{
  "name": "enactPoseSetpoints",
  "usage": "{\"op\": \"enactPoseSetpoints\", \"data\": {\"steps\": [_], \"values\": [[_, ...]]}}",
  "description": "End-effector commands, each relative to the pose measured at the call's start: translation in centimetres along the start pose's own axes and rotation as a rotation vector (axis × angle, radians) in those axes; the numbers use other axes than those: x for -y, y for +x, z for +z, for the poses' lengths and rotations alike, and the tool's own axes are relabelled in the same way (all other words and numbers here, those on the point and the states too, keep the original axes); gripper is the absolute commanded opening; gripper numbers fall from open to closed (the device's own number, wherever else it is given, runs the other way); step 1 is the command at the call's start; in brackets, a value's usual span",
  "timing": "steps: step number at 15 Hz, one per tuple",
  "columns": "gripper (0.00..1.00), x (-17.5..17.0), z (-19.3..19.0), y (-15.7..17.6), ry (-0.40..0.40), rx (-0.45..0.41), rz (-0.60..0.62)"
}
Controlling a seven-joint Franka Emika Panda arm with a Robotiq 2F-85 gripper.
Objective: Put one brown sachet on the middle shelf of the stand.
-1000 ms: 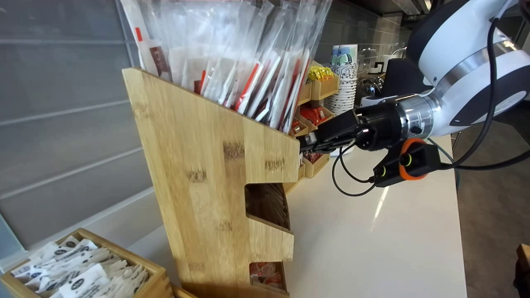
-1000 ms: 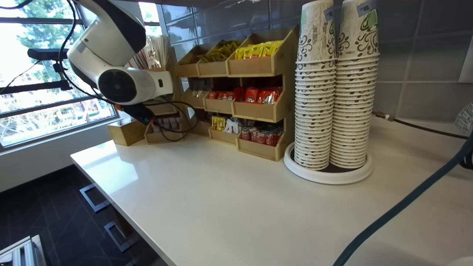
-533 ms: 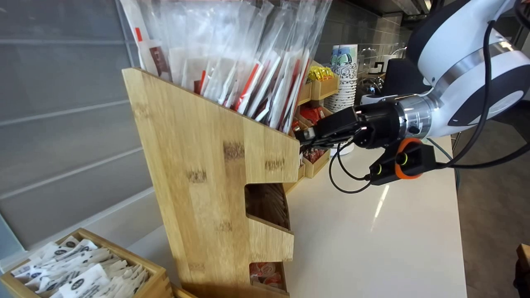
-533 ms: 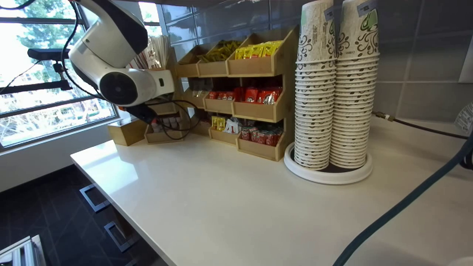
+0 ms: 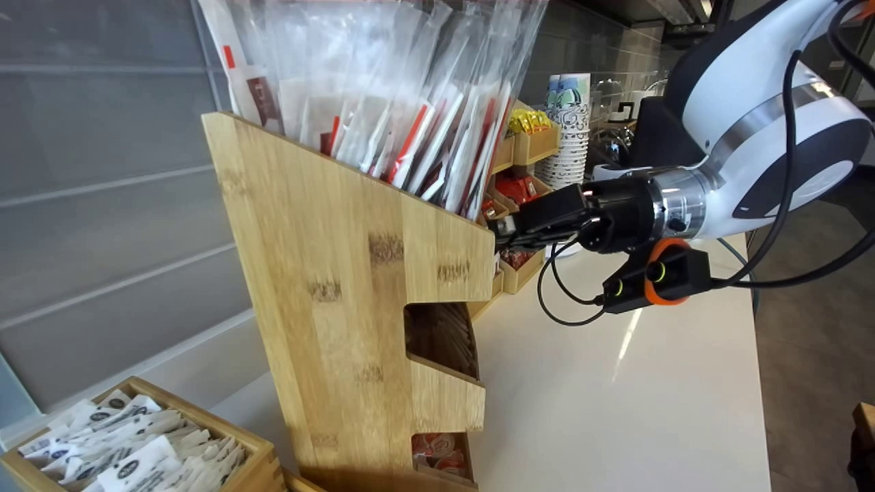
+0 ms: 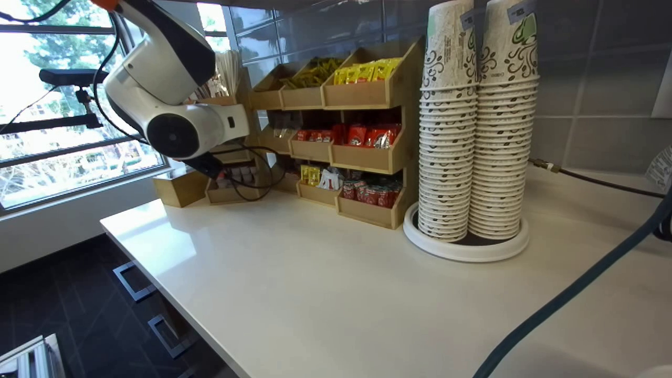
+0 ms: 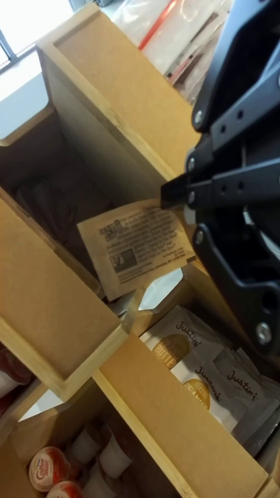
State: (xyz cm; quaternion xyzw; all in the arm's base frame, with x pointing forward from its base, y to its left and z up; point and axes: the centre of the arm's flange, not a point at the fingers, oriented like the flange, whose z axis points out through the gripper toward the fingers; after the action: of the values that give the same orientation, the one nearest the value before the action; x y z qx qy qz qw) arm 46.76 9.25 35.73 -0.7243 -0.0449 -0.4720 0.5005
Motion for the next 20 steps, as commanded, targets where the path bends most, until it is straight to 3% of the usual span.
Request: {"op": "enactPoseSetpoints", "data": {"steps": [1, 20], "values": [[0.0, -0.9, 0.6, -0.2, 0.014, -0.038, -0.011], [0.0, -1.9, 0.9, -1.3, 0.002, 0.006, 0.007]]}}
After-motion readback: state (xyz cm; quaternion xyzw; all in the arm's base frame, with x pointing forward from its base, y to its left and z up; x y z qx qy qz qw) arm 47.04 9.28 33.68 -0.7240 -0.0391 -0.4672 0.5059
